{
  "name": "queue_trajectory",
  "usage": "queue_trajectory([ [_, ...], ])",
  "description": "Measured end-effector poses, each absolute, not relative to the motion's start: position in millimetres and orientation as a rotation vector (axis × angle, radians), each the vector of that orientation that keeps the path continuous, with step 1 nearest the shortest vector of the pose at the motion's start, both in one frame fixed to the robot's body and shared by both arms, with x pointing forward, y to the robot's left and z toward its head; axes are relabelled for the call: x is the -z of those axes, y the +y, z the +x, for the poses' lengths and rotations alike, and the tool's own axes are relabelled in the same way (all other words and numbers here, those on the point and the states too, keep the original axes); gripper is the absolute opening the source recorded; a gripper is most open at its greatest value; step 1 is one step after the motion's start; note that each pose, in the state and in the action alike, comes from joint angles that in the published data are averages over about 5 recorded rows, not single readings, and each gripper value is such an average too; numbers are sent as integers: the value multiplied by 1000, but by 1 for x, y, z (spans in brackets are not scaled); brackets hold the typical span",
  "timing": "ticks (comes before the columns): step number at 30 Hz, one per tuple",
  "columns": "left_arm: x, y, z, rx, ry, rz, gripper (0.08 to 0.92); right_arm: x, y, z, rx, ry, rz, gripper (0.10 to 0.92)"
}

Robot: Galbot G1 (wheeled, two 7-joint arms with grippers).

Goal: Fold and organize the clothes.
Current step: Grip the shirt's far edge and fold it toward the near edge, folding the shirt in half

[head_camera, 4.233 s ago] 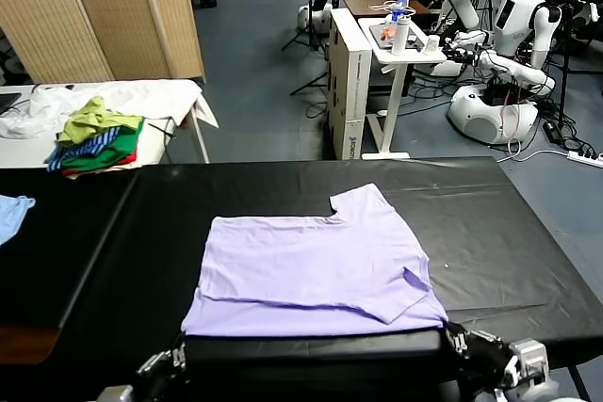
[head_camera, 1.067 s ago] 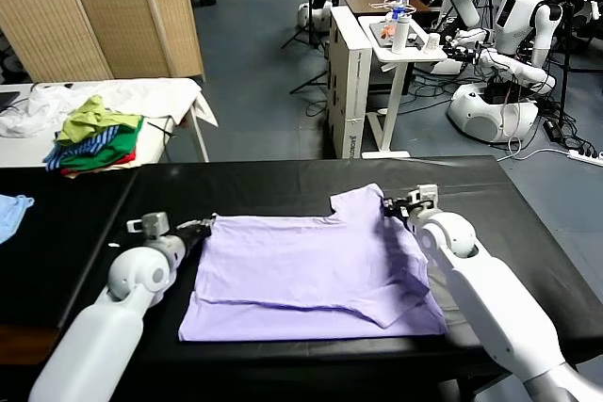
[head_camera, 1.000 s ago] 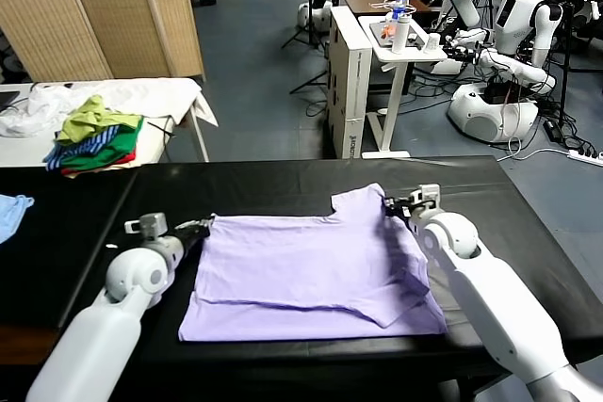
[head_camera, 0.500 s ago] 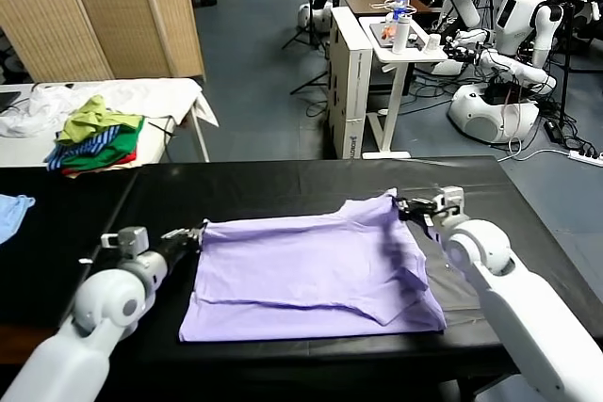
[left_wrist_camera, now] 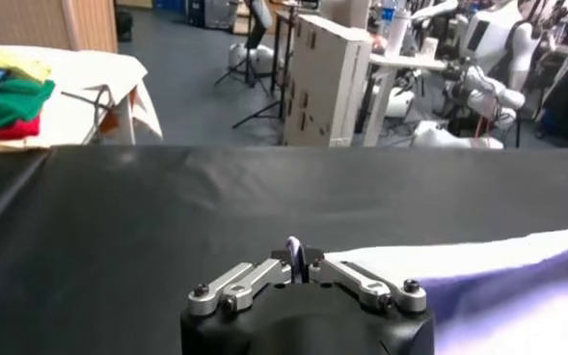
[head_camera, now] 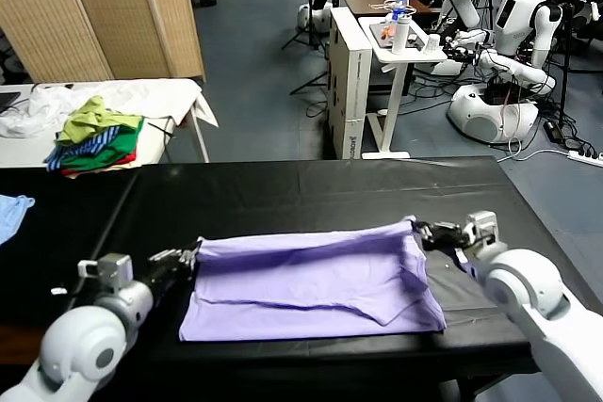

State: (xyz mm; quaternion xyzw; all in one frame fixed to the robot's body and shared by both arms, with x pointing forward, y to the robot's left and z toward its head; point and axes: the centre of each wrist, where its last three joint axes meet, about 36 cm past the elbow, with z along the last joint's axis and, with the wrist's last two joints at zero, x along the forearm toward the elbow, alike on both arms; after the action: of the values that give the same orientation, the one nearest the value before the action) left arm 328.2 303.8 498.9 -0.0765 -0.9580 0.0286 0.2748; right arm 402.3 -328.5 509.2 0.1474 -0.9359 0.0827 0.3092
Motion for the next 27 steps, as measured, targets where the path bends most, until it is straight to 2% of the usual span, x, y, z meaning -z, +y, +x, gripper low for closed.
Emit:
queue_trajectory([
  [13,-486,303,293,-78,-2473,-136,206,-509,-332,374,-272,-2422,392,141],
  [27,-471,301,279,-75,-2427,-102,208,-496,-325,349,-278,-2368,406,141],
])
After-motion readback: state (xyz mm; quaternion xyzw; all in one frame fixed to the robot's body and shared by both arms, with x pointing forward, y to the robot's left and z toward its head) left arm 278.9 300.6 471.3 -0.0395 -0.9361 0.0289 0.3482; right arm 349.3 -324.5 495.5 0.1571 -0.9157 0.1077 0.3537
